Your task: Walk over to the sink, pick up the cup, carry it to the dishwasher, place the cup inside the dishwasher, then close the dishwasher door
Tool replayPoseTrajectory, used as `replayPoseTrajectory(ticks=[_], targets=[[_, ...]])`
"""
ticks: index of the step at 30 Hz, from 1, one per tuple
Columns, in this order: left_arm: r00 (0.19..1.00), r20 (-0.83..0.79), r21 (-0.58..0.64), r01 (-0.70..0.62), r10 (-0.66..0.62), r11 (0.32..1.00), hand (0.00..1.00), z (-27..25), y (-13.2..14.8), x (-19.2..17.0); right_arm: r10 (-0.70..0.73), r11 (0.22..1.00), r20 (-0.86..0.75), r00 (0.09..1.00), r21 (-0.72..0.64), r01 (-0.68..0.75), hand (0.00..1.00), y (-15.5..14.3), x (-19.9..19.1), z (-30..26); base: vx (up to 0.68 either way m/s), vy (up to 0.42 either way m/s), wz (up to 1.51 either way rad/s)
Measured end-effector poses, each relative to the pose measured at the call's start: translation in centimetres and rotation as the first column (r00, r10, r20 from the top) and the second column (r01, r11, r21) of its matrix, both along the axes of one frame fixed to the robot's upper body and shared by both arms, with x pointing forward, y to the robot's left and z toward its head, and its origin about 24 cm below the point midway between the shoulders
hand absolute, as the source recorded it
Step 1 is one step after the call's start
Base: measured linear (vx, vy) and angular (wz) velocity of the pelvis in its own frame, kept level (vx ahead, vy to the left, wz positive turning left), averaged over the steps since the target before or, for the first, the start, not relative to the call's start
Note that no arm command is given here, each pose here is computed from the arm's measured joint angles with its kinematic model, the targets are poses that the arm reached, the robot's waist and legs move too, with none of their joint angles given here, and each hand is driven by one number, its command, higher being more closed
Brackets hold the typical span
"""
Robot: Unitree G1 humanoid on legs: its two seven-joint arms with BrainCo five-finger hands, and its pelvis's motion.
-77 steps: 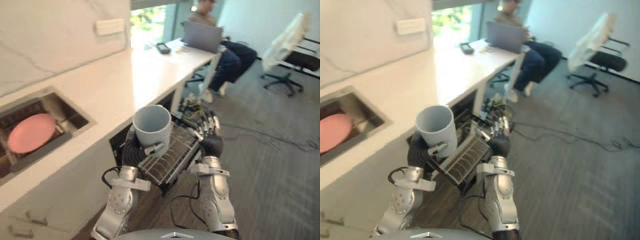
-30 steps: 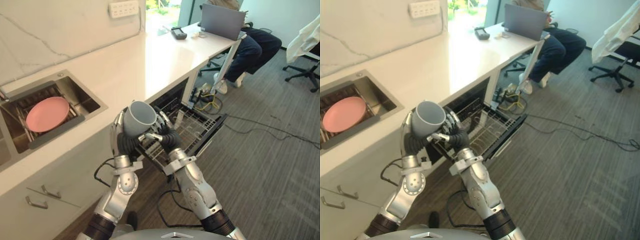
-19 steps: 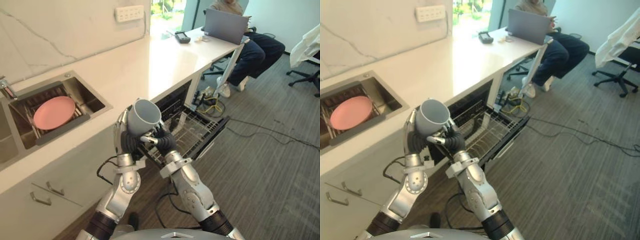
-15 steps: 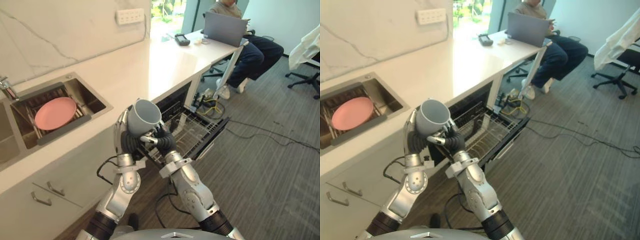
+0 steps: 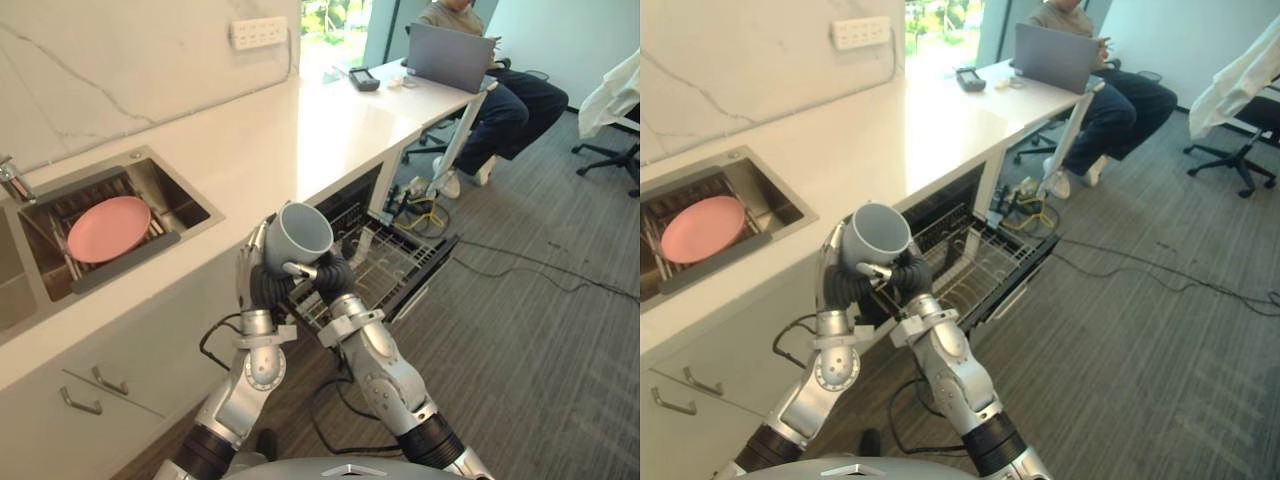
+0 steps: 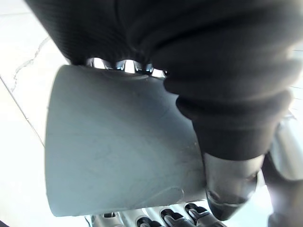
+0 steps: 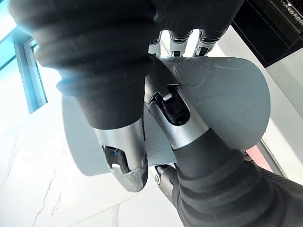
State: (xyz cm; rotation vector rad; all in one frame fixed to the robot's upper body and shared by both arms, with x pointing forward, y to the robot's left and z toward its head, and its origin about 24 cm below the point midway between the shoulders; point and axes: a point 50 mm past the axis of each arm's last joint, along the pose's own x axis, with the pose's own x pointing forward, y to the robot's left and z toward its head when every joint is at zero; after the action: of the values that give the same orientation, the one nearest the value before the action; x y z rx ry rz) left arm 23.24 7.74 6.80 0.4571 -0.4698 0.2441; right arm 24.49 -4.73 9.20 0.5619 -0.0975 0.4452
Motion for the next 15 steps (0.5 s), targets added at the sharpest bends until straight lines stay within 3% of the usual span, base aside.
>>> replayPoseTrajectory(ticks=[7,8,15], targets=[[1.0,-0.028,0.047,-0.001,0.002,0.999,1.0,-0.94,-0.04,-0.06,-0.012,1.0,0.001,1.0,0.0,0.012,0.0,-0.25,0.12,0.03,0.0,0.0,0.0],[1.0,-0.024,0.053,-0.001,0.002,0.999,1.0,-0.92,-0.05,-0.07,-0.012,1.0,0.002,1.0,-0.002,0.012,1.0,-0.25,0.12,0.03,0.0,0.0,0.0],[1.0,-0.028,0.058,-0.001,0.003,0.998,1.0,-1.02,0.02,-0.07,-0.02,1.0,0.0,1.0,-0.02,0.02,1.0,-0.34,0.21,-0.19,0.0,0.0,0.0]])
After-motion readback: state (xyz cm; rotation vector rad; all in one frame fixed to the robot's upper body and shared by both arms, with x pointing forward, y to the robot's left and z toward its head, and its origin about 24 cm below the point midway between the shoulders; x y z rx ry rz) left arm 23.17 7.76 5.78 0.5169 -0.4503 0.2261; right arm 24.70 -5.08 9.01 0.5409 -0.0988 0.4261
